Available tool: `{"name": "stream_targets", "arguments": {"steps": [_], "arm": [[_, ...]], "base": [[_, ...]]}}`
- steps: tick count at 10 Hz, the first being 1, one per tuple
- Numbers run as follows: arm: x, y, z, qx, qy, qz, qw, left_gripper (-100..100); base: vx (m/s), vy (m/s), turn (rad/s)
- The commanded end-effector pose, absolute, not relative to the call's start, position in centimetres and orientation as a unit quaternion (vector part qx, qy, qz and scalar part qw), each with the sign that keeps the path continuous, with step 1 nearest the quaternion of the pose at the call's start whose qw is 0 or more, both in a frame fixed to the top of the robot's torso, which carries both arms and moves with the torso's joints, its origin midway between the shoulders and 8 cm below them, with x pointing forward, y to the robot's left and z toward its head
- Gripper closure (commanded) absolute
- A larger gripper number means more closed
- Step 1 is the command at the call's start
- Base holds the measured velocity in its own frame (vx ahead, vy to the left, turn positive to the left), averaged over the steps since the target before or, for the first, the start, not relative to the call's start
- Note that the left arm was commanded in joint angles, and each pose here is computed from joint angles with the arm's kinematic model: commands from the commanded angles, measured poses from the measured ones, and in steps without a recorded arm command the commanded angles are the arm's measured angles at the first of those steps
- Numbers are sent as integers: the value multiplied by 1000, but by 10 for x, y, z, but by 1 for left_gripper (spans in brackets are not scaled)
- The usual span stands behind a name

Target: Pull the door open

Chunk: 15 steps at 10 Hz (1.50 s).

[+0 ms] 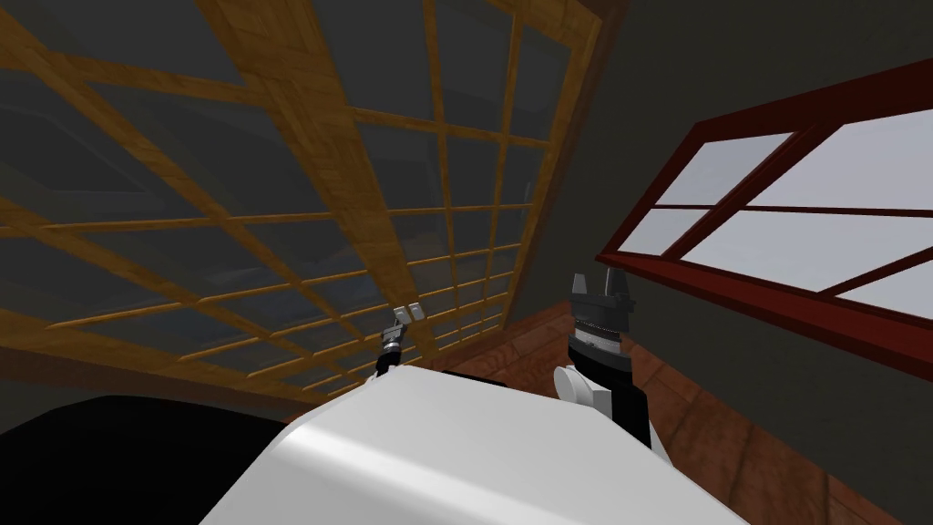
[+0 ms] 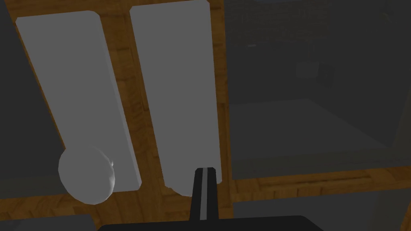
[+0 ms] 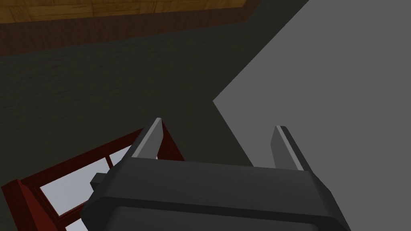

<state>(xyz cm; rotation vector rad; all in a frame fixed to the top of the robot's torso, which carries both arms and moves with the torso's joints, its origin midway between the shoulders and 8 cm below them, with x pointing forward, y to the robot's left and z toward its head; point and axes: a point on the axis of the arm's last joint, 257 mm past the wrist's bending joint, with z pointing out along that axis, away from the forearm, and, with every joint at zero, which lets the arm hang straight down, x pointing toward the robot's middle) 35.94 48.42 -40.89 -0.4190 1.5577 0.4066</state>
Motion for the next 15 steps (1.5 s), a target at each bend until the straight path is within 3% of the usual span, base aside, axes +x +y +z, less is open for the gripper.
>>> {"name": "stream_targets", "arguments": {"steps": [1,2,3,15], "arm": [[358,488,-407,-187,691,183,674,100],[358,488,-407,-187,691,183,674,100],[340,499,-417,-193,698,194,662,-100],[252,544,-449,-215,726,243,606,-100]], "base": [[1,25,16],[2,23,-8],[-128,-9,138],[-168,-26,80]]}}
